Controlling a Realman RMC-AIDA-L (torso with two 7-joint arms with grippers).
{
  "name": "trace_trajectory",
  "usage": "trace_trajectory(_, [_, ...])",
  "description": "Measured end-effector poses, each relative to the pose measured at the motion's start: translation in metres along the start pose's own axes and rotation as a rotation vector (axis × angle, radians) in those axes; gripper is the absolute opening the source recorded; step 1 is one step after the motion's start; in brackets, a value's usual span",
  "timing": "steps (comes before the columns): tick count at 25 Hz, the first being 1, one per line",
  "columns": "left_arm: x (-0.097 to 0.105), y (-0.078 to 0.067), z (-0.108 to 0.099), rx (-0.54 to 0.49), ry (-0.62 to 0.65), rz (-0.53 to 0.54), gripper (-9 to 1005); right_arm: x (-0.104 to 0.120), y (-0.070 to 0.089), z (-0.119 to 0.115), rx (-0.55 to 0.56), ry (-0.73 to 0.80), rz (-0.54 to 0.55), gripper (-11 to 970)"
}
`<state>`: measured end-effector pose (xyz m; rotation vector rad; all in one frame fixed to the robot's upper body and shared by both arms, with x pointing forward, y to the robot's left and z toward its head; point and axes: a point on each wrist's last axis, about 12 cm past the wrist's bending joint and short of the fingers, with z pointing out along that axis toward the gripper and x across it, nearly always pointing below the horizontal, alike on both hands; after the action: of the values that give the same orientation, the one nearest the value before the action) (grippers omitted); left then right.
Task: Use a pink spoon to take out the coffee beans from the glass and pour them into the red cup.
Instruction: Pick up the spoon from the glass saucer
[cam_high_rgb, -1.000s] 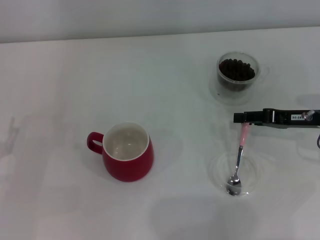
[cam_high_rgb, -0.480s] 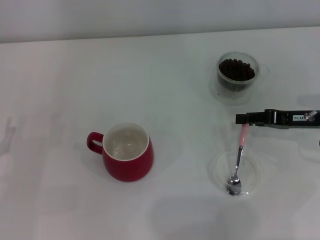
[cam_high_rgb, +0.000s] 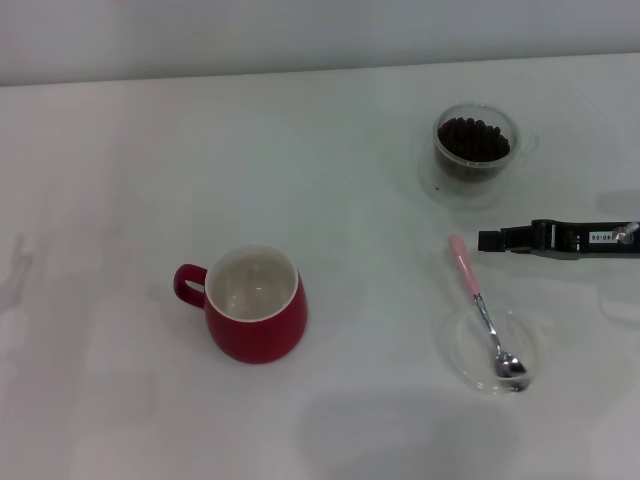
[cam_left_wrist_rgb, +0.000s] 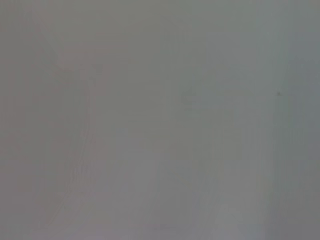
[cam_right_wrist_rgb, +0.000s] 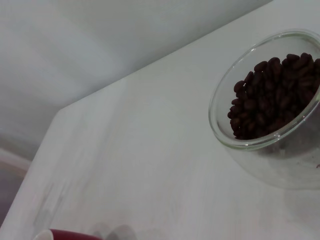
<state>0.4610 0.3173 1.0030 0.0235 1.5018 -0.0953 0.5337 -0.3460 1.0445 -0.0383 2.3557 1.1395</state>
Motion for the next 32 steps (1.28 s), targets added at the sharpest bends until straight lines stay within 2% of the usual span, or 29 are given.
trace_trajectory(4, [0.000, 0.000, -0.001, -0.001, 0.001, -0.001, 788, 0.000, 0.001, -0.001, -0.008, 0.006, -0.002, 126])
trace_trajectory(12, [0.000, 0.000, -0.001, -0.001, 0.001, -0.003, 789, -0.009, 0.007, -0.006, -0.040, 0.019, -0.058, 137])
trace_trajectory(17, [0.000, -0.002, 0.001, 0.003, -0.002, -0.007, 789, -0.017, 0.011, -0.005, -0.043, 0.057, -0.104, 333])
trace_trajectory(20, [0.000, -0.003, 0.001, 0.004, -0.005, -0.007, 789, -0.021, 0.014, -0.003, -0.047, 0.061, -0.119, 338])
trace_trajectory(23, [0.000, -0.003, 0.001, 0.005, -0.006, -0.007, 789, -0.022, 0.017, -0.001, -0.074, 0.002, -0.115, 344])
trace_trajectory(25, [-0.001, -0.003, 0.001, 0.005, -0.007, -0.007, 789, -0.018, 0.019, 0.000, -0.103, -0.058, -0.154, 345])
trace_trajectory(27, [-0.001, -0.003, 0.002, 0.004, -0.006, -0.008, 789, -0.013, 0.020, -0.003, -0.118, -0.090, -0.250, 347])
trace_trajectory(29, [0.000, -0.002, 0.002, 0.004, -0.006, -0.007, 789, -0.011, 0.019, -0.010, -0.123, -0.081, -0.305, 348])
trace_trajectory(32, [-0.001, -0.002, 0.002, 0.003, -0.005, -0.004, 788, -0.018, 0.020, -0.018, -0.126, -0.023, -0.333, 350])
